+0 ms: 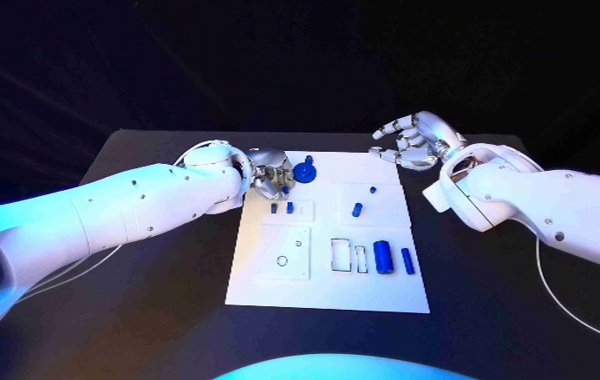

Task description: Assemble the parts on the task board

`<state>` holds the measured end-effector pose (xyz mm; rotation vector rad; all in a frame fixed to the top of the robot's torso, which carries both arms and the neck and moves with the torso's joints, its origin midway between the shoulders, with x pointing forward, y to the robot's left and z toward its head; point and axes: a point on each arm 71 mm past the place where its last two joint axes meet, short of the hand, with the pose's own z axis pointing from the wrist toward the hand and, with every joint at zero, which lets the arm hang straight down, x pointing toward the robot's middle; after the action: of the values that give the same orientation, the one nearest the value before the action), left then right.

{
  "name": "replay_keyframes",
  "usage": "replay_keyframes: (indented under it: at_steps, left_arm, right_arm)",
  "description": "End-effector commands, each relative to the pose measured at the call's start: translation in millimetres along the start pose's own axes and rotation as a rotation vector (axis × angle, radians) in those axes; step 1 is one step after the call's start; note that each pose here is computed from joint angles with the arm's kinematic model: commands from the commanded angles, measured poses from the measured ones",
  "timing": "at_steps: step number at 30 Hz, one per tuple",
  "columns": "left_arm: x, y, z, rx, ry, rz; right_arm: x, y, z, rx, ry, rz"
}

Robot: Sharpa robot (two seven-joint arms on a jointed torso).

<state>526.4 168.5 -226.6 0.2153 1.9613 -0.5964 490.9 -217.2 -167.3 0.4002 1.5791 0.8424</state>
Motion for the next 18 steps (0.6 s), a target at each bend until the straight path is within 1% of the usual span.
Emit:
replay_keyframes:
  at_steps: [1,6,12,18]
  left_arm:
    - [1.3,0.5,-0.1,-0.008,0.014,0.002]
    - [1.3,2.6,-0.7,-0.016,0.016,0.004]
    - [0.6,8.0,-2.5,-0.033,0.016,0.008]
    - [-0.6,15.1,-5.1,-0.055,0.013,0.010]
  right_arm:
    - [0.5,1.2,-0.1,-0.017,0.004,-0.007]
    - [-0.6,0.1,-0.3,-0.014,0.001,-0.008]
    - [-1.6,-1.2,-0.5,-0.010,0.000,-0.009]
    - [-2.1,-1.9,-0.7,-0.008,-0.001,-0.009]
